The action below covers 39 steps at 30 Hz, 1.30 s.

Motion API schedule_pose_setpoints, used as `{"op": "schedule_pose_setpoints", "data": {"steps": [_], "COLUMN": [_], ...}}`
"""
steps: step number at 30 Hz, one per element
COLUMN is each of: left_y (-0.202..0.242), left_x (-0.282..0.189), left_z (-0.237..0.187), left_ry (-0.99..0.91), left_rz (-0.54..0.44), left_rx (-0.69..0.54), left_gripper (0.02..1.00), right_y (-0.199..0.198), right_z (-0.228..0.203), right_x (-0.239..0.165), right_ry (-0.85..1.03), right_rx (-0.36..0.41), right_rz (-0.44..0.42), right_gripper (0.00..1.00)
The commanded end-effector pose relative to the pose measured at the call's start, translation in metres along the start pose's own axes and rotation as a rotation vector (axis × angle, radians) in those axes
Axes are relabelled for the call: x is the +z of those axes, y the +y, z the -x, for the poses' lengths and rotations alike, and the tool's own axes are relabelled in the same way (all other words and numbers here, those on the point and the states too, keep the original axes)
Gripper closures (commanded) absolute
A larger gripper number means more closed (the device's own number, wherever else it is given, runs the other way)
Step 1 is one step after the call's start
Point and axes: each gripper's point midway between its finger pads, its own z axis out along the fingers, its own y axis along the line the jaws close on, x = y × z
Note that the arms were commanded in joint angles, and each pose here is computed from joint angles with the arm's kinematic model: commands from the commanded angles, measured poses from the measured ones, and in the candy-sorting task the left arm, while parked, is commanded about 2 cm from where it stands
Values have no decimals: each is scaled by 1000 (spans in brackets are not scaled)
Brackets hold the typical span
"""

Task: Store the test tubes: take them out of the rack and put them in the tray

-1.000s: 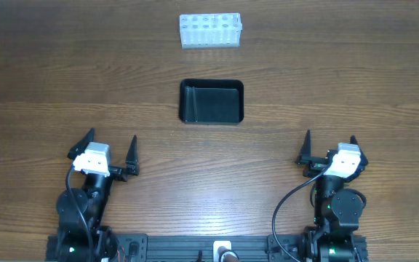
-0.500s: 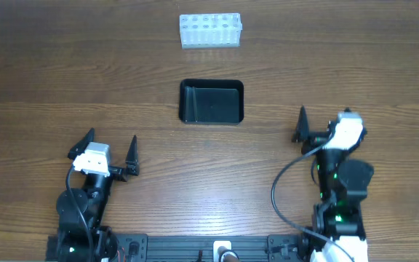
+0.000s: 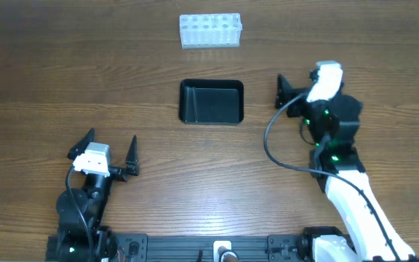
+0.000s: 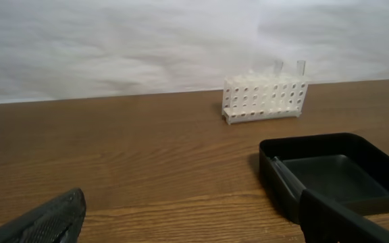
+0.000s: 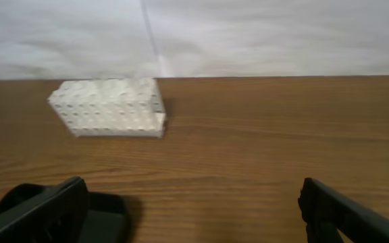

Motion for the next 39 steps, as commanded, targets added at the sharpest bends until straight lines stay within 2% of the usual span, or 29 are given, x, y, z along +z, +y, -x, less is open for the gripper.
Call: {"op": "schedule_pose_setpoints", "data": {"steps": [1,8,15,18,23,39], "left_y": [-1,-1,-1,-1,-1,-1], "left_x": [0,0,0,0,0,0], "left_z": [-1,-1,-1,-1,-1,-1], "left_ry": [-3,-3,-3,-3,-3,-3], "left_rz": [-8,-8,-8,-8,-8,-8], "left_rx": [-11,-11,-11,-11,-11,-11], "left_gripper": [20,18,18,18,20,18], "right_y": [17,61,106,123,151,183], "right_z": [16,25,19,16,10,8], "right_x": [19,46,73,85,108,181], "right_ry": [-13,5,77,101,154,280], "right_rx": [-16,-50,-107,-90,-101,-94], "right_rz": [-19,20,-42,-61,-36,-58], "right_gripper": [9,7,9,9,7,9]}}
